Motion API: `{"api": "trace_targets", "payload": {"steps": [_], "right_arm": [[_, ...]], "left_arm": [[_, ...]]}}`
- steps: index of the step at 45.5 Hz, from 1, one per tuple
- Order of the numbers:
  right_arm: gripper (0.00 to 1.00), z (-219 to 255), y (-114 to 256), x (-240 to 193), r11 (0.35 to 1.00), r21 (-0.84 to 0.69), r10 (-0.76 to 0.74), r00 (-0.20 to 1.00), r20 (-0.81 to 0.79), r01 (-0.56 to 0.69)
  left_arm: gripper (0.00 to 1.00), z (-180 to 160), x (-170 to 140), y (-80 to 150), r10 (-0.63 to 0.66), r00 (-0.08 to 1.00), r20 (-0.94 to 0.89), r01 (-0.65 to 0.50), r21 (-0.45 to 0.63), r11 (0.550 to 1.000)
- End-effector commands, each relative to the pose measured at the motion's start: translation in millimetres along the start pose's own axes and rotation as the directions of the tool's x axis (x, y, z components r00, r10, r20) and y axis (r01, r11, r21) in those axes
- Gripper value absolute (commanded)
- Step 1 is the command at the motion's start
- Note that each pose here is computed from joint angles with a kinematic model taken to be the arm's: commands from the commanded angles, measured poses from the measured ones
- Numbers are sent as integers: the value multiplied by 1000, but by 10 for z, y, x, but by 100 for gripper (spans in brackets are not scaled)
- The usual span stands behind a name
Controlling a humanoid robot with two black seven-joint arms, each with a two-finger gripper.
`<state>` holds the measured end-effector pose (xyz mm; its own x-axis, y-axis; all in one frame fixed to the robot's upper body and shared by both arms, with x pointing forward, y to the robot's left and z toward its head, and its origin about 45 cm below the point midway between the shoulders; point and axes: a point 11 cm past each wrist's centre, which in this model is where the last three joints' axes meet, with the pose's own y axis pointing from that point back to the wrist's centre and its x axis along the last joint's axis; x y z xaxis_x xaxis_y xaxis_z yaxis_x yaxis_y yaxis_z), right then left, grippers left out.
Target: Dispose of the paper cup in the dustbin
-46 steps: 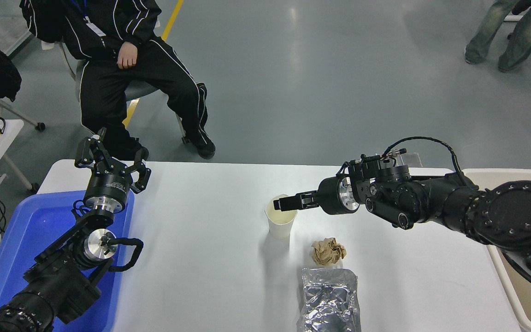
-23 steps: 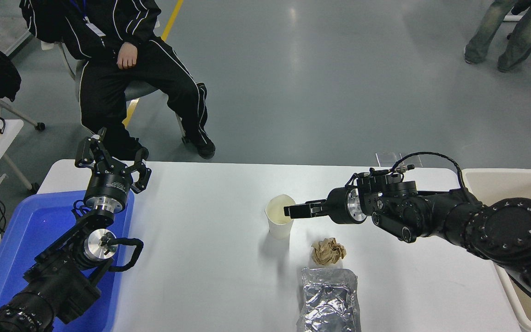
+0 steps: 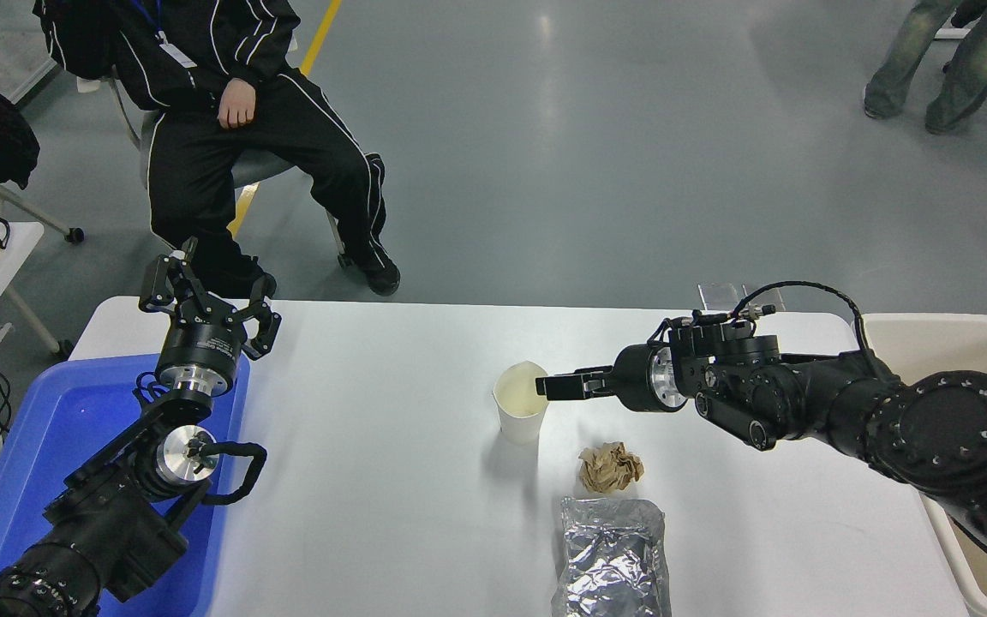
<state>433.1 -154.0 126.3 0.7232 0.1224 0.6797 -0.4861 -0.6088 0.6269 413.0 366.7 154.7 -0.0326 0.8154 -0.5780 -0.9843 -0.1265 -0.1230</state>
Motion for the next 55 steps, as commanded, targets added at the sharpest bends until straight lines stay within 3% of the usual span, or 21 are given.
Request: {"api": "trace_targets", "payload": {"steps": [1,16,25,27,30,31,32,33,55], "right_arm": [[92,-12,-18,-72,1000,1,-9,1000,2,9],[92,-40,-45,-232,999,13,-48,999,-10,49],[77,-16,-50,-336,997,10,-71,991,-113,73],[68,-16,-51,-351,997,12,-71,989,-133,73],[37,4,-43,-385,996,5,-90,981,-170,92],[18,24,-35,-383,995,-2,-96,978,-183,97],[6,29,-32,-376,995,-5,-97,978,-186,98],[0,34,-28,-362,995,-7,-98,977,-190,98],[0,-54,-21,-72,999,11,-34,982,-187,36]], "left_arm": [[100,0,0,0,0,1000,0,0,0,1000],[100,0,0,0,0,1000,0,0,0,1000],[100,0,0,0,0,1000,0,0,0,1000],[100,0,0,0,0,1000,0,0,0,1000],[100,0,0,0,0,1000,0,0,0,1000],[100,0,0,0,0,1000,0,0,0,1000],[100,0,0,0,0,1000,0,0,0,1000],[100,0,0,0,0,1000,0,0,0,1000],[100,0,0,0,0,1000,0,0,0,1000]]}}
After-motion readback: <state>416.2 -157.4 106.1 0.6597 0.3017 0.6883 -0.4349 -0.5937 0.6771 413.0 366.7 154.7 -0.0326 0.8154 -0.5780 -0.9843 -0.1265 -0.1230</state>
